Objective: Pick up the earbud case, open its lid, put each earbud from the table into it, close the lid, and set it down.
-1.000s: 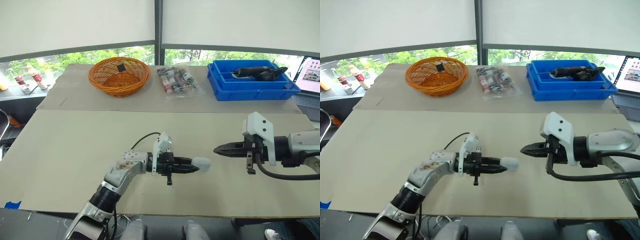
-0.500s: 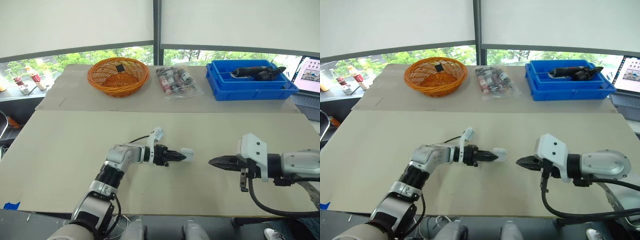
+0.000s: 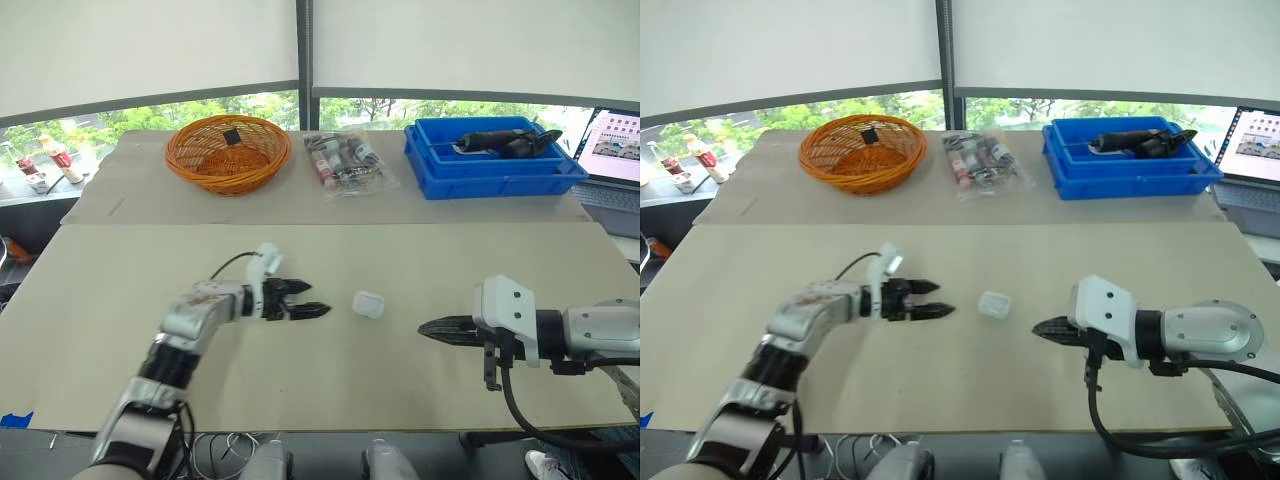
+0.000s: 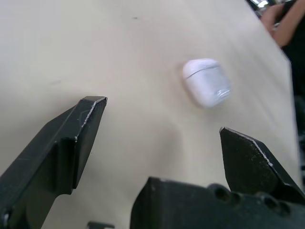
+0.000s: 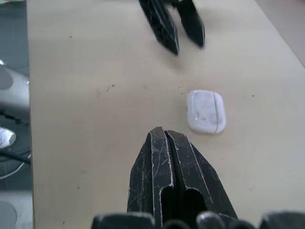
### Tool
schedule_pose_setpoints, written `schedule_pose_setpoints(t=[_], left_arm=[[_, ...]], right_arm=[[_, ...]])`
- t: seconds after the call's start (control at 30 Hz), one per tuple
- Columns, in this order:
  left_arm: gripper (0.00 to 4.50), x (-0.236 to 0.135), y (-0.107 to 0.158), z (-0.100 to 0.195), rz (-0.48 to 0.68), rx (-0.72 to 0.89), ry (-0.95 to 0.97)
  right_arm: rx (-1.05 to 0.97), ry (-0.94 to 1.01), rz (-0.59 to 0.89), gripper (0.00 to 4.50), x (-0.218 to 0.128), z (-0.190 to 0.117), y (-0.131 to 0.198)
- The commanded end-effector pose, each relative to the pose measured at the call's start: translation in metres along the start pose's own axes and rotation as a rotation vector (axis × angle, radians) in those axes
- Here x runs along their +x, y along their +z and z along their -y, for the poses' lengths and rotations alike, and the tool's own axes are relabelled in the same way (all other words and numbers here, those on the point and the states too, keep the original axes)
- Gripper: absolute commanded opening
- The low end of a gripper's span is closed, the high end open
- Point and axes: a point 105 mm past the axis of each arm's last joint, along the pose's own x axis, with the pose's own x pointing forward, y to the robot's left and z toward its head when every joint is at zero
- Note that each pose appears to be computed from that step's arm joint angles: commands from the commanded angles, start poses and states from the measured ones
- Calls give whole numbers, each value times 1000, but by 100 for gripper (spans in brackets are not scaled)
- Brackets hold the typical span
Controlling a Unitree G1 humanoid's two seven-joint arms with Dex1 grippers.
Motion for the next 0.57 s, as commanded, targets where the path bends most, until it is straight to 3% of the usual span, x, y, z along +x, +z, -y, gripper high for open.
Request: schedule_pose_setpoints(t=[0.03,0.17,0.37,0.57], left_arm=[[450,-33,28,23,81,256,-81],[450,-55,23,42,23,452,-71],[450,-68,26,61,36,540,-80],[450,-65,33,69,97,530,-78]], right_arm=[[-41,-24,-14,83,-13,10,3],[-74,-14,-58,228,-22,15,-3],[-138,20,-111,432,-34,19,-12],[-147,30,-111,432,-33,20,-15]])
